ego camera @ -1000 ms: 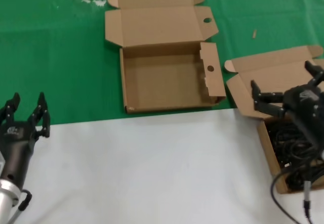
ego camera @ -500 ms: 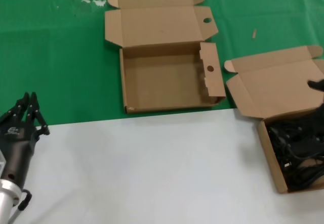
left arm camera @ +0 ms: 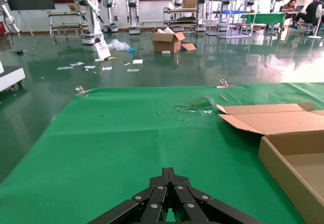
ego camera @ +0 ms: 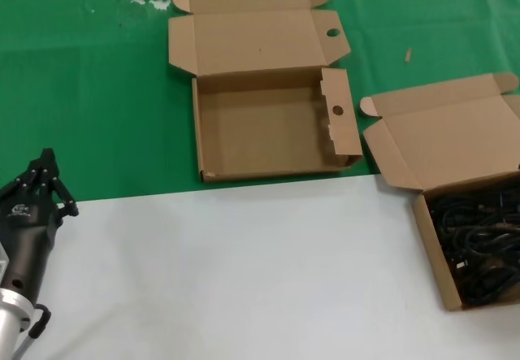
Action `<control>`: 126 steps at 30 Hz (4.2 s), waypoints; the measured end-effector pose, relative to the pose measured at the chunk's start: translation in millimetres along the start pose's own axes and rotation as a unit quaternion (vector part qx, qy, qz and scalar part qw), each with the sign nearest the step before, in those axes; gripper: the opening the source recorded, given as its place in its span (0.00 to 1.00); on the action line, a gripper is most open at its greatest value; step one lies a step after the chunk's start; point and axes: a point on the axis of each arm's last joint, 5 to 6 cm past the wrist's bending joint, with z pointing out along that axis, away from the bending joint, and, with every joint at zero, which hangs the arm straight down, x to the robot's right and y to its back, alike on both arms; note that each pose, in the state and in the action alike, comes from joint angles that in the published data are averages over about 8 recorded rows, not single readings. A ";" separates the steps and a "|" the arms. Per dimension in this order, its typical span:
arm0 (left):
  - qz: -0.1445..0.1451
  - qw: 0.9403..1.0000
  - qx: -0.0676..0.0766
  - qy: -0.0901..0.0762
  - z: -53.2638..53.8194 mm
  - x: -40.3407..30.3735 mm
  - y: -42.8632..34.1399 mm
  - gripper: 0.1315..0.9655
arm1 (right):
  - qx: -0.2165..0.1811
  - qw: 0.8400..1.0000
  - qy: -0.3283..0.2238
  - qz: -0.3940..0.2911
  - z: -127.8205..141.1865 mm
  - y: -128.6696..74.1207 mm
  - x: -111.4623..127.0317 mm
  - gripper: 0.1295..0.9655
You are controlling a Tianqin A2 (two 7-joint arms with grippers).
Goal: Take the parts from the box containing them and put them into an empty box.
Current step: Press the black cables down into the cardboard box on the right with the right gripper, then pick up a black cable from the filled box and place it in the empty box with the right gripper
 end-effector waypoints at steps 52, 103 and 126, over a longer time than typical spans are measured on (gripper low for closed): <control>0.000 1.000 0.000 0.000 0.0 0.0 0.0 0.01 | -0.057 0.997 -0.043 -0.042 54.2 18.9 17.5 0.38; 0.000 1.000 0.000 0.000 0.0 0.0 0.0 0.01 | 0.100 0.984 0.027 -0.142 107.0 -232.5 99.4 0.13; 0.000 1.000 0.000 0.000 0.0 0.0 0.0 0.01 | 0.131 0.984 -0.008 -0.122 226.5 -249.1 63.5 0.13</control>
